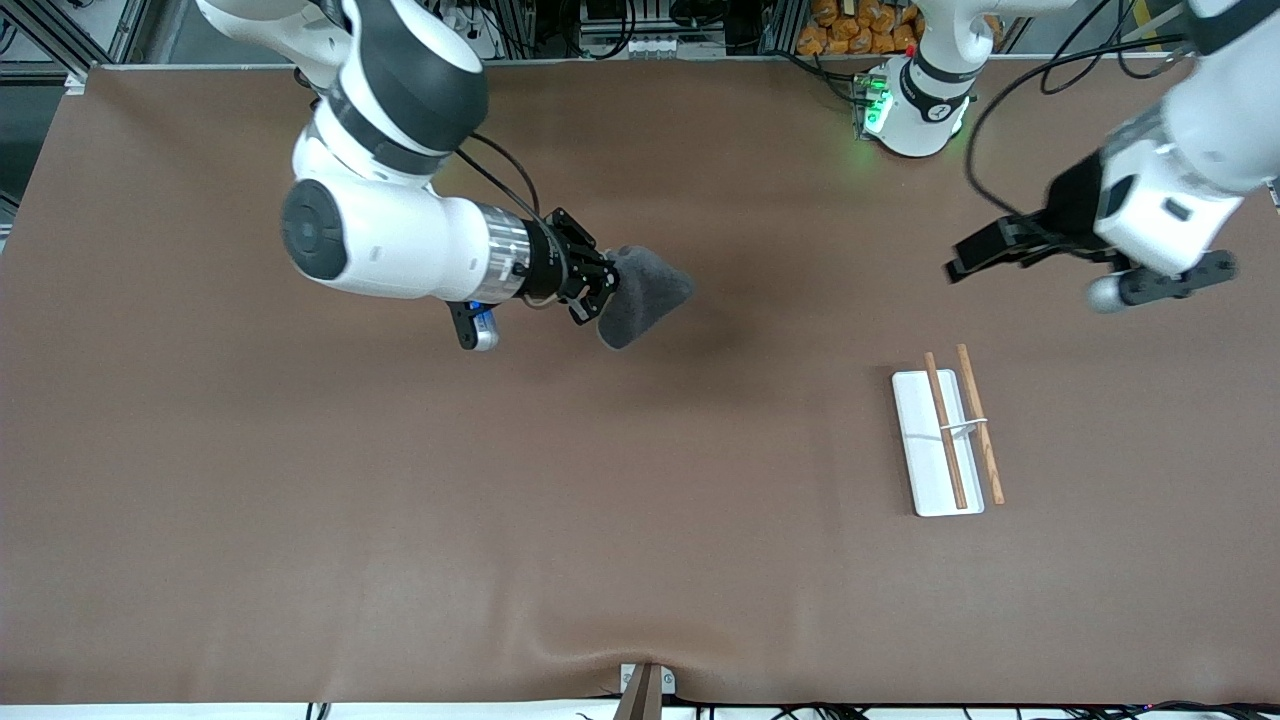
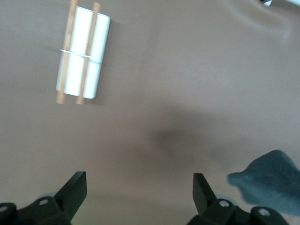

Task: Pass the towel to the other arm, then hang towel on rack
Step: 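Lift the towel with the right gripper while the left gripper approaches, then grasp the hanging towel with the left gripper beside the right gripper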

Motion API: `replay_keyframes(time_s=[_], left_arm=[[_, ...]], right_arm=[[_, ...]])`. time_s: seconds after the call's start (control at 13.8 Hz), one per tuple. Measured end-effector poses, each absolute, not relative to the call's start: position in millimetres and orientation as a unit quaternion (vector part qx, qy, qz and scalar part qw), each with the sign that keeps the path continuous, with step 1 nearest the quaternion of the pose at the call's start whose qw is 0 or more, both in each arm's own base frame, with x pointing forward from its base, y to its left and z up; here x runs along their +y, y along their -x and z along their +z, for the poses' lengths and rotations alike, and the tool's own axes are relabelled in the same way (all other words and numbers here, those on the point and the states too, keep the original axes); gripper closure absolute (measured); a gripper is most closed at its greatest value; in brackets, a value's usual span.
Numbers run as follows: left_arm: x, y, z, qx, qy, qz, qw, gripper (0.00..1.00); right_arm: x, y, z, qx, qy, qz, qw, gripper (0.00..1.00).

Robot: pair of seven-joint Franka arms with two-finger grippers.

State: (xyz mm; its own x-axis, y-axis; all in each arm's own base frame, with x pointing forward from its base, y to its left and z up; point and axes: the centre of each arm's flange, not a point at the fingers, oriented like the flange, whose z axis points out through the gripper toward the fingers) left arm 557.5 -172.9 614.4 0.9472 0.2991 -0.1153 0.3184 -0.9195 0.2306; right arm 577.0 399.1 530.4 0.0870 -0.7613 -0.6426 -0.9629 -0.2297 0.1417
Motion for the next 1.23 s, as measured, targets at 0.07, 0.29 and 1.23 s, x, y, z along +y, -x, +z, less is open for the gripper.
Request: replay_keyframes(time_s=[0.07, 0.29, 1.23], left_arm=[[-190.0, -558.8, 609.9, 0.161, -0.977, -0.039, 0.133, 0.00], [-233.9, -564.5, 584.9, 0.169, -0.974, -0.045, 0.143, 0.00], [-316.7, -581.8, 549.0, 0.342, -0.898, -0.093, 0.262, 0.04]], right_arm=[[397.6, -581.3, 534.1, 0.615, 0.703, 0.312, 0.171, 0.98], [401.6, -588.5, 533.9, 0.645, 0.673, 0.309, 0.188, 0.98], [440.2, -599.0, 525.5, 0.716, 0.576, 0.294, 0.262, 0.98]])
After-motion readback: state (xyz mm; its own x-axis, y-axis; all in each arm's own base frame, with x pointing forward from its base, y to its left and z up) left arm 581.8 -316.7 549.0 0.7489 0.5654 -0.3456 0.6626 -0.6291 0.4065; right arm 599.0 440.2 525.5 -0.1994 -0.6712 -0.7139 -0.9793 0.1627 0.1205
